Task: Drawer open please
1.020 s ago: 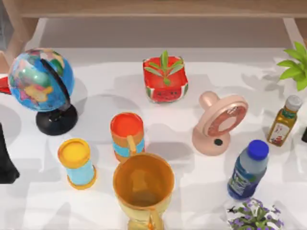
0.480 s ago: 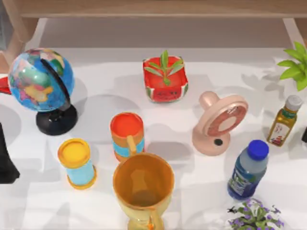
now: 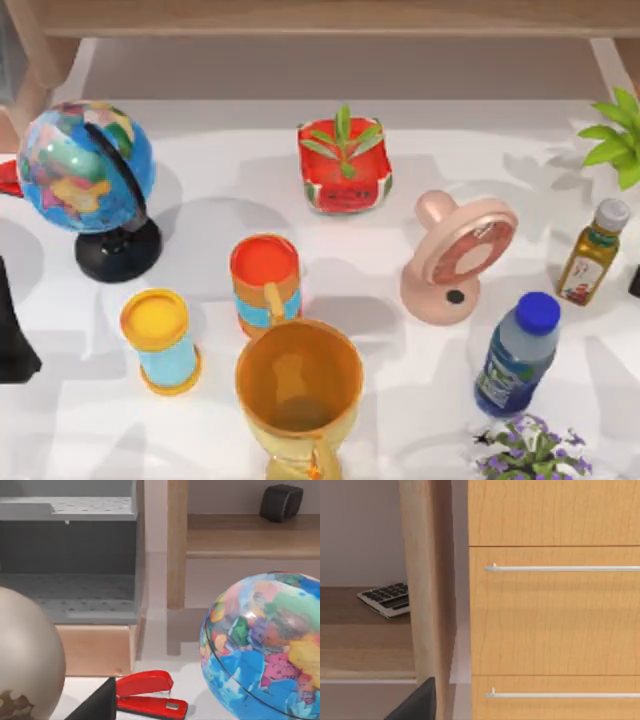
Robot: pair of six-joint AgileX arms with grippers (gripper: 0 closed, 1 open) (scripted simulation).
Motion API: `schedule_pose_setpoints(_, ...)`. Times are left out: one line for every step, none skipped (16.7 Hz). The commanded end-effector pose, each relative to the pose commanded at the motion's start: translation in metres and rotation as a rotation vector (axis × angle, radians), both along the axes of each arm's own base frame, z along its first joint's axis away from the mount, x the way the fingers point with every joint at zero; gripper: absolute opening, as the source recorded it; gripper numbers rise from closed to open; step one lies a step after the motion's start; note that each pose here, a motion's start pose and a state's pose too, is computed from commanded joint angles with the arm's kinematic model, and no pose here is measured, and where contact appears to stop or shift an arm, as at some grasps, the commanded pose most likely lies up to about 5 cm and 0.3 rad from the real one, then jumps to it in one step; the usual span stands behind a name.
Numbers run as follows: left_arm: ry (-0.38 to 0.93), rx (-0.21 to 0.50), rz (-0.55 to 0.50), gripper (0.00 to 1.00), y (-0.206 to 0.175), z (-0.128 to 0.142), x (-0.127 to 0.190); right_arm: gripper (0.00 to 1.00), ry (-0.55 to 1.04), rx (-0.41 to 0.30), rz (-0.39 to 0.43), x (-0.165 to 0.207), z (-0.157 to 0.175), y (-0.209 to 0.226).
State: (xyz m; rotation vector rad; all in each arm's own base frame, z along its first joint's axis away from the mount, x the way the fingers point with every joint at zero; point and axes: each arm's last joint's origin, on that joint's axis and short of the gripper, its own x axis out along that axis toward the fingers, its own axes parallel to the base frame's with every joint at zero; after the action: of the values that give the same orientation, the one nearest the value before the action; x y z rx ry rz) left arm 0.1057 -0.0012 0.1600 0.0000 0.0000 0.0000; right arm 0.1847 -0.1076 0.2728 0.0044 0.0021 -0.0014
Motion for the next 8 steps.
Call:
schedule_pose_setpoints(0.000,0.000,0.000,1.00,0.000,0.000,0.000,1.00,0.001,0.000,0.000,0.004,0.002,-0.010)
schedule_pose_setpoints(0.000,0.000,0.000,1.00,0.000,0.000,0.000,1.00,0.001,-0.001,0.001,0.008,0.003,-0.018)
schedule_pose_setpoints(0.000,0.000,0.000,1.00,0.000,0.000,0.000,1.00,-0.001,-0.003,0.001,0.010,0.005,-0.025)
schedule_pose_setpoints(0.000,0.000,0.000,1.00,0.000,0.000,0.000,1.00,-0.002,-0.004,0.001,0.011,0.005,-0.029)
schedule_pose_setpoints(0.000,0.000,0.000,1.00,0.000,0.000,0.000,1.00,-0.002,-0.004,0.001,0.012,0.006,-0.030)
schedule_pose_setpoints(0.000,0.000,0.000,1.00,0.000,0.000,0.000,1.00,-0.002,-0.004,0.001,0.012,0.006,-0.030)
schedule_pose_setpoints(0.000,0.000,0.000,1.00,0.000,0.000,0.000,1.00,-0.002,-0.004,0.001,0.012,0.006,-0.030)
schedule_pose_setpoints(0.000,0.000,0.000,1.00,0.000,0.000,0.000,1.00,-0.002,-0.004,0.001,0.012,0.006,-0.030)
